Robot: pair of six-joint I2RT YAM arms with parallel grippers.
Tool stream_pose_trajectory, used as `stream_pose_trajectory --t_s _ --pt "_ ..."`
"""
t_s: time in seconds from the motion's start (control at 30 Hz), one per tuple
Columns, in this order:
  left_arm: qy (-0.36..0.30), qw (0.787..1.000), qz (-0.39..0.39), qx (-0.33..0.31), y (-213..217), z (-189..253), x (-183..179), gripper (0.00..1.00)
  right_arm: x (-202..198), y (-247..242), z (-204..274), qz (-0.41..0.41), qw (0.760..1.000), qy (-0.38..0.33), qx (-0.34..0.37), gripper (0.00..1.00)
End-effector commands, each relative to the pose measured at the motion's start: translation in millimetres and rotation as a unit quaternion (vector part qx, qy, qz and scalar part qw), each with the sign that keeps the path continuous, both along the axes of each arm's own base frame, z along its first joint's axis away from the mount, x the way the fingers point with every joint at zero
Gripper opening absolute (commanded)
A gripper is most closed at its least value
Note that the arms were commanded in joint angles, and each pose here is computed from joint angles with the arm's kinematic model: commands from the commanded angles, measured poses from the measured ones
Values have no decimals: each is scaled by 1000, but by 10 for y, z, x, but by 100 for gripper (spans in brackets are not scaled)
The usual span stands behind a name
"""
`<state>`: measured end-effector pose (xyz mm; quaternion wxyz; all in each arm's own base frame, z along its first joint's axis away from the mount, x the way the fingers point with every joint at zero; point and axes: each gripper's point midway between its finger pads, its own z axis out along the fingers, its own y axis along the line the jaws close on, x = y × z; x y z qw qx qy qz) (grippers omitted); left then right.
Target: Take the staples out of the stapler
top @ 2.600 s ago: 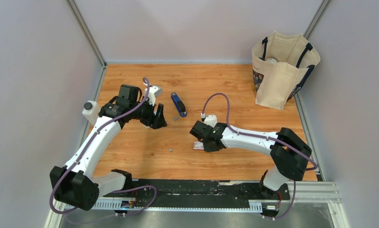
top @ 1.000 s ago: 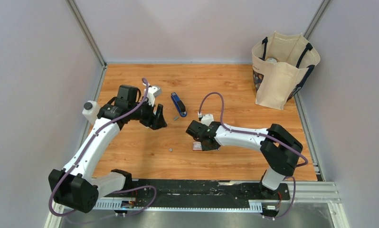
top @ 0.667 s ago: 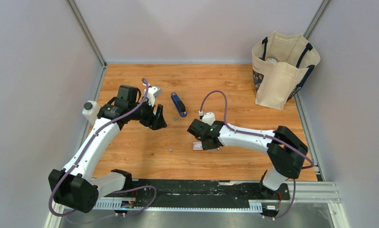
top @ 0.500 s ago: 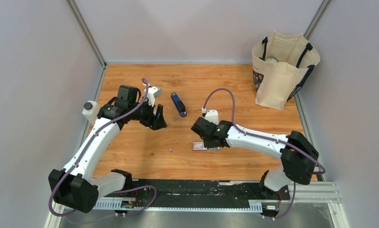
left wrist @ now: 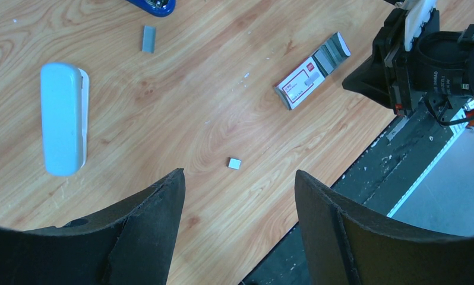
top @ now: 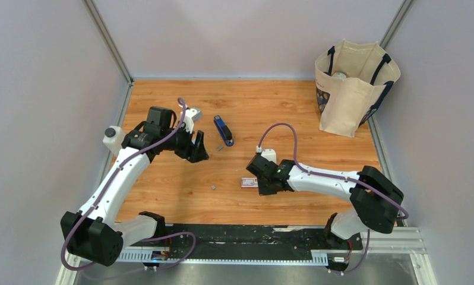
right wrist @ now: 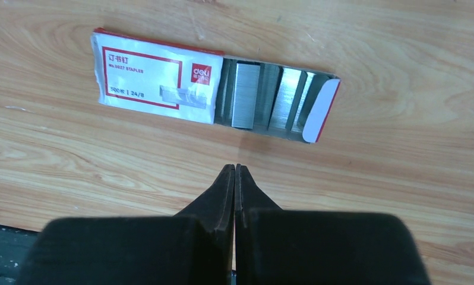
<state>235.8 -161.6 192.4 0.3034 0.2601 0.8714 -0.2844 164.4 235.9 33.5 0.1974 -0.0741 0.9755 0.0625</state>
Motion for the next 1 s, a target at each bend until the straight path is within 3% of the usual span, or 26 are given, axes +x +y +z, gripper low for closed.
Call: stream_pose_trajectory --t_s 0.0,0.77,0.97 --pt "-20 1000 -16 -1 -24 75 13 76 164 184 96 1 999 -17 43 0" --pt "-18 999 -19 27 19 -27 86 77 385 231 85 3 999 -21 50 1" --pt "-22 997 -22 66 45 -171 250 82 296 276 428 25 993 -36 107 17"
